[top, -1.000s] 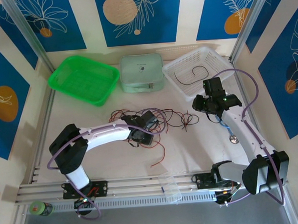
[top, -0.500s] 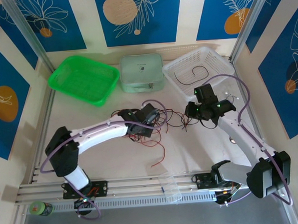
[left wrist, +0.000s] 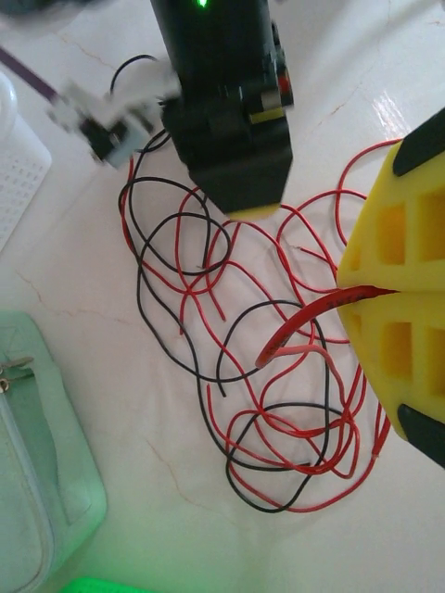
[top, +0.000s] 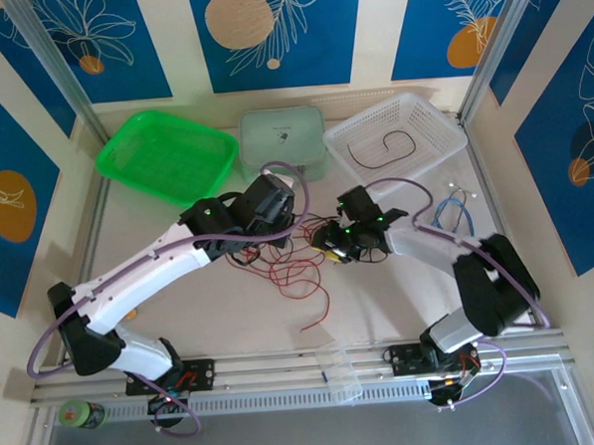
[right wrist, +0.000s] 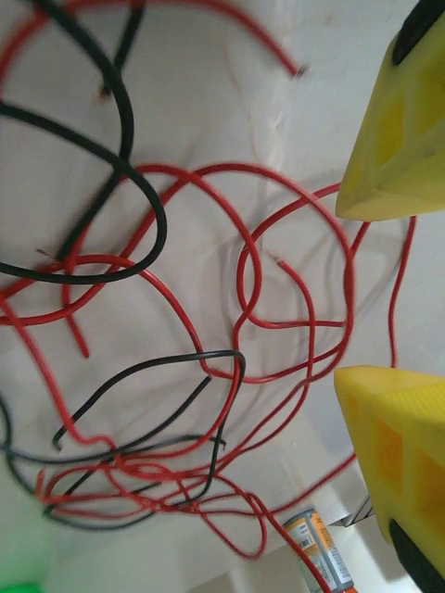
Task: Untangle the cables
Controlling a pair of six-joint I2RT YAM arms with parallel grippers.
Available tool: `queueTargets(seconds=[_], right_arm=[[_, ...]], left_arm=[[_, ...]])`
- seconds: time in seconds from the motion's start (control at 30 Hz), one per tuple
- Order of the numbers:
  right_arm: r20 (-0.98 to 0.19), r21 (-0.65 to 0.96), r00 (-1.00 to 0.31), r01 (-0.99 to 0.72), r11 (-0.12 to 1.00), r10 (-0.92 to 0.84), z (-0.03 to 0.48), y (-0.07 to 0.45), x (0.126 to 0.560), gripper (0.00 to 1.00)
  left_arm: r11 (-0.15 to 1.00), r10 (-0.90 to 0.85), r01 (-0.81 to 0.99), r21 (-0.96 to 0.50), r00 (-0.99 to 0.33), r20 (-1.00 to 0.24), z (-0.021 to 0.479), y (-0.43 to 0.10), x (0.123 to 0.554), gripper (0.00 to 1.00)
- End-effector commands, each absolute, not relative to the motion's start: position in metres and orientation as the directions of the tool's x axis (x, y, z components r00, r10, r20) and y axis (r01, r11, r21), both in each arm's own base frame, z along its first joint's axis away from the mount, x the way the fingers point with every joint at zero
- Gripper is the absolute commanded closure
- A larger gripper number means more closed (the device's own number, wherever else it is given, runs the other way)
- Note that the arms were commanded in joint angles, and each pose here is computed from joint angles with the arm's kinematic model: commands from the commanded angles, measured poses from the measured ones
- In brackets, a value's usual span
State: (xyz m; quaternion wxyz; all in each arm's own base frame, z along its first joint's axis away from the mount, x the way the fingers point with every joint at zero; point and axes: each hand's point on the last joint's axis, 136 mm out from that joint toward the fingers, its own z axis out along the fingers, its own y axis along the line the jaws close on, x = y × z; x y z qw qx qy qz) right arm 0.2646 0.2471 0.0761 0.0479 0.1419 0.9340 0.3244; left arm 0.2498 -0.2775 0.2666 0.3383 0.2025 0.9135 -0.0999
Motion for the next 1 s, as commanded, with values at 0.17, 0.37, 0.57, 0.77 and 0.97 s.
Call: queueTargets(seconds=[0.17,0.37,0.57,0.77,0.97], right_arm=[[0.018,0.703,-0.971,0.180,0.688,0.237,0.089,0.320,0.289,0.55],[0.013,0.724,-0.968,0.183,0.665,0.252,0.095,0.349,0.310,0.56],[0.038,0.732,-0.955,0.228,0.643,0.295,0.092,0.363,0.331,0.63],[0.053,0.660,-0.938,0.290,0.693,0.343,0.063,0.347,0.335,1.00],[-0.039,0.567,-0.927,0.287,0.772,0.373,0.054,0.308,0.336,1.00]], left_arm=[[0.872,0.241,0.485,-0.072,-0.553,-0.798,0.361,-0.262,0.246,1.00],[0.843,0.214,0.530,-0.090,-0.484,-0.848,0.403,-0.260,0.240,1.00],[0.832,0.178,0.547,-0.093,-0.422,-0.889,0.436,-0.252,0.235,1.00],[0.856,0.145,0.514,-0.060,-0.349,-0.926,0.470,-0.231,0.234,0.99],[0.914,0.131,0.406,0.002,-0.290,-0.948,0.485,-0.197,0.239,0.98]])
